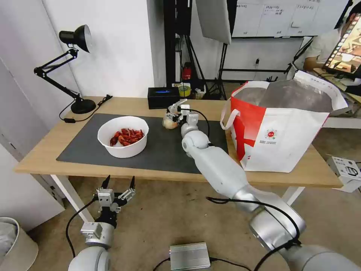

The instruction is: Pick up the trash from the table and place it into the takeout bag.

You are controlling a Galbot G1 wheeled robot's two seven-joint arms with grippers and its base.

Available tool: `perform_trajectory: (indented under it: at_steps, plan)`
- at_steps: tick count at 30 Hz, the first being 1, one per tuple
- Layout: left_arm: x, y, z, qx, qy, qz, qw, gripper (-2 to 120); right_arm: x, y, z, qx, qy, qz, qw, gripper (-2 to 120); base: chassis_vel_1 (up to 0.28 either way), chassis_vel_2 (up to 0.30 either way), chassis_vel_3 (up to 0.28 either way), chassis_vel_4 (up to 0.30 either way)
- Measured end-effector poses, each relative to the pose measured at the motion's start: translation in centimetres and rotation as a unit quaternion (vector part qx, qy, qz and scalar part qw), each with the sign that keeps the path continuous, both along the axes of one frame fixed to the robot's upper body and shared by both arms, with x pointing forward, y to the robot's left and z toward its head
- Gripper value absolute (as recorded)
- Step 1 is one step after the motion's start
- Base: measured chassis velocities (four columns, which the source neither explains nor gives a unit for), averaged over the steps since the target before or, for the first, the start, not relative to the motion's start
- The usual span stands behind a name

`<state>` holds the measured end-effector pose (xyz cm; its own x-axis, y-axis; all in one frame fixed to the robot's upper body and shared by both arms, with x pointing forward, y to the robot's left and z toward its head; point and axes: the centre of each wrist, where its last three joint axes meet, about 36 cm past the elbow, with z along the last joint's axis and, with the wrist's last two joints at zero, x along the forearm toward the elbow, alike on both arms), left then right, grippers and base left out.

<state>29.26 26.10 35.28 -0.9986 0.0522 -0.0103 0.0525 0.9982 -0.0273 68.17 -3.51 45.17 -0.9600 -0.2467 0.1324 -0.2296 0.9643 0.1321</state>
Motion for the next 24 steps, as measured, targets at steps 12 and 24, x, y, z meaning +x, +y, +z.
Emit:
perform_trajectory:
  at_steps: [12,24]
  plan:
    - [-0.2,-0.6,-0.6,-0.003,0.002,0.000,1.0000,100,0.6,-0.7,-1.8,-0.010,0.027,0.008,1.000,100,0.000,0.000,0.000,0.000]
    - [-0.5,-0.7,-1.2,-0.004,0.003,0.000,1.0000,100,1.0,-1.6,-3.5,-0.016,0.025,0.028,0.999,100,0.000,0.000,0.000,0.000]
